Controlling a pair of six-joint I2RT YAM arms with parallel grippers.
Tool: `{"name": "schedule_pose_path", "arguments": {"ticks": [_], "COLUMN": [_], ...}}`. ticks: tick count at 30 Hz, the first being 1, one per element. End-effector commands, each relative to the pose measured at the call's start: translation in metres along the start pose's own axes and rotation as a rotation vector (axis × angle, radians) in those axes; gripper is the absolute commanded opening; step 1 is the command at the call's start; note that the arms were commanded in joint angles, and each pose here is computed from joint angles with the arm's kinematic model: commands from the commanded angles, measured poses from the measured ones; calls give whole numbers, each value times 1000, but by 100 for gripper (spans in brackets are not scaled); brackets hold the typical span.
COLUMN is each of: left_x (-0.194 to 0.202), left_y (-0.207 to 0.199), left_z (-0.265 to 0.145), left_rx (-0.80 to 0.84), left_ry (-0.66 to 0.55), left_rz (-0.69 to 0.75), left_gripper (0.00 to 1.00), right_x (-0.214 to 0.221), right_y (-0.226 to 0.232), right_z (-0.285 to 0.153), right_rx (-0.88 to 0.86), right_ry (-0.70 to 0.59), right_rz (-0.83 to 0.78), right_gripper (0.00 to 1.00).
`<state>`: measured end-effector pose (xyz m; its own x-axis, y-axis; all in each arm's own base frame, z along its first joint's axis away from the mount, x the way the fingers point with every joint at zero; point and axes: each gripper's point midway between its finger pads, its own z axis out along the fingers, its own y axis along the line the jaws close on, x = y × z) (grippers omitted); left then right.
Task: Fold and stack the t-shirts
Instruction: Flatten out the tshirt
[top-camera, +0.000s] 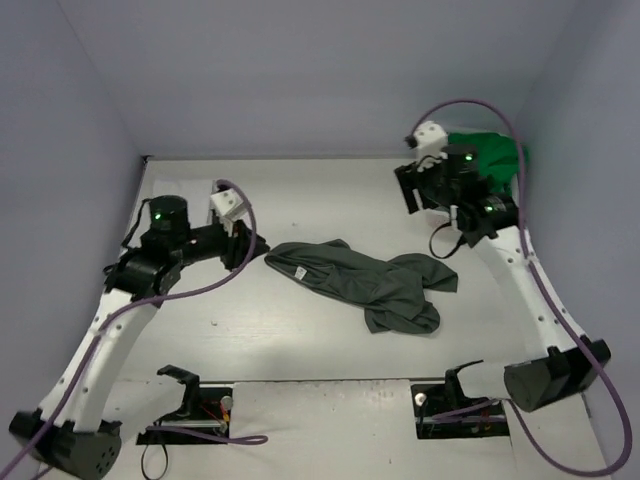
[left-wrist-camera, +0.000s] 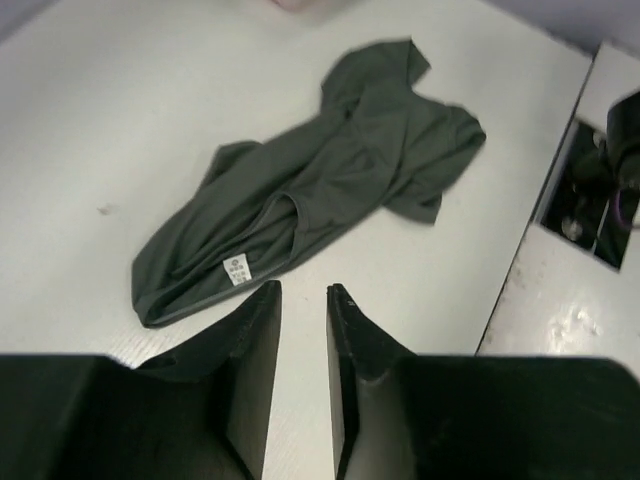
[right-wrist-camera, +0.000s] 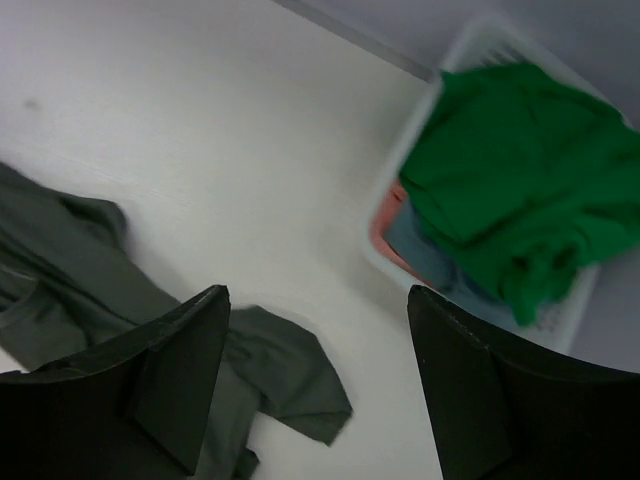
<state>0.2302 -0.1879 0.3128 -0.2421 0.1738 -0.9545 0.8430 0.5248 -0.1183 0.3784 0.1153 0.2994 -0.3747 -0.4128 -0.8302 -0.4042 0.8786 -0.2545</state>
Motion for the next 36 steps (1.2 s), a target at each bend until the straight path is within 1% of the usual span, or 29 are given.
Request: {"name": "schedule_pose_path", "arguments": {"ticks": [1,2,3,4,5,7,8,9,10,11,12,13,14,15,16,17,18,20,21,22,23,24,30,33,36], "left_x": [3,8,5,13,20,25,19,38,32,36,38,43,46,49,65,56,71,64,77,78,69,79,72,72,79], "left_y": [-9,-11,-13,-11,-22,-20,-38,-32,-34,-47,-51,-51,-56,-71,-75,-82,-94,-104,-109,-111,-113,-117,-123,-122,-126], "left_z": [22,27,32,45,52,71,73,95,101,111,119,134,143,152,166,175,189,204,216,222,230,242,285,299,305], "left_rx": [97,117,130,150,193,213,259,274,272,310,326,332,345,383,407,415,451,459,475,476,470,482,454,432,446], "left_ry": [71,100,111,156,201,265,256,331,340,359,375,412,430,445,500,487,526,513,542,544,524,545,514,510,521], "left_rz": [95,95,133,128,139,174,213,213,239,268,294,307,324,359,354,380,389,420,425,432,438,431,462,481,470], "left_gripper": [23,26,29,33,39,42,45,46,47,48,48,48,48,48,48,48,48,48,48,48,48,48,45,43,43], "right_x": [35,52,70,80,100,124,134,148,158,165,166,169,167,168,166,168,174,181,181,193,194,189,190,193,193], "right_y": [-58,-65,-87,-94,-92,-103,-103,-94,-94,-90,-87,-97,-95,-91,-83,-80,-77,-70,-71,-64,-66,-66,-64,-64,-64], "right_z": [-27,-30,-38,-49,-48,-60,-61,-60,-62,-61,-61,-66,-66,-63,-58,-56,-50,-43,-40,-37,-39,-42,-44,-41,-41], "right_rx": [199,210,258,282,265,301,298,264,262,241,203,227,205,179,132,117,100,72,74,58,62,55,36,26,27], "right_ry": [42,73,99,109,144,176,191,203,212,216,202,195,179,179,168,169,184,187,169,184,178,163,148,163,165], "right_rz": [95,116,157,175,193,232,248,268,302,319,341,374,389,400,406,419,435,465,464,476,480,482,488,494,493], "right_gripper": [70,70,71,71,72,73,73,73,73,73,72,73,73,73,73,73,73,72,72,72,72,72,72,72,72]}}
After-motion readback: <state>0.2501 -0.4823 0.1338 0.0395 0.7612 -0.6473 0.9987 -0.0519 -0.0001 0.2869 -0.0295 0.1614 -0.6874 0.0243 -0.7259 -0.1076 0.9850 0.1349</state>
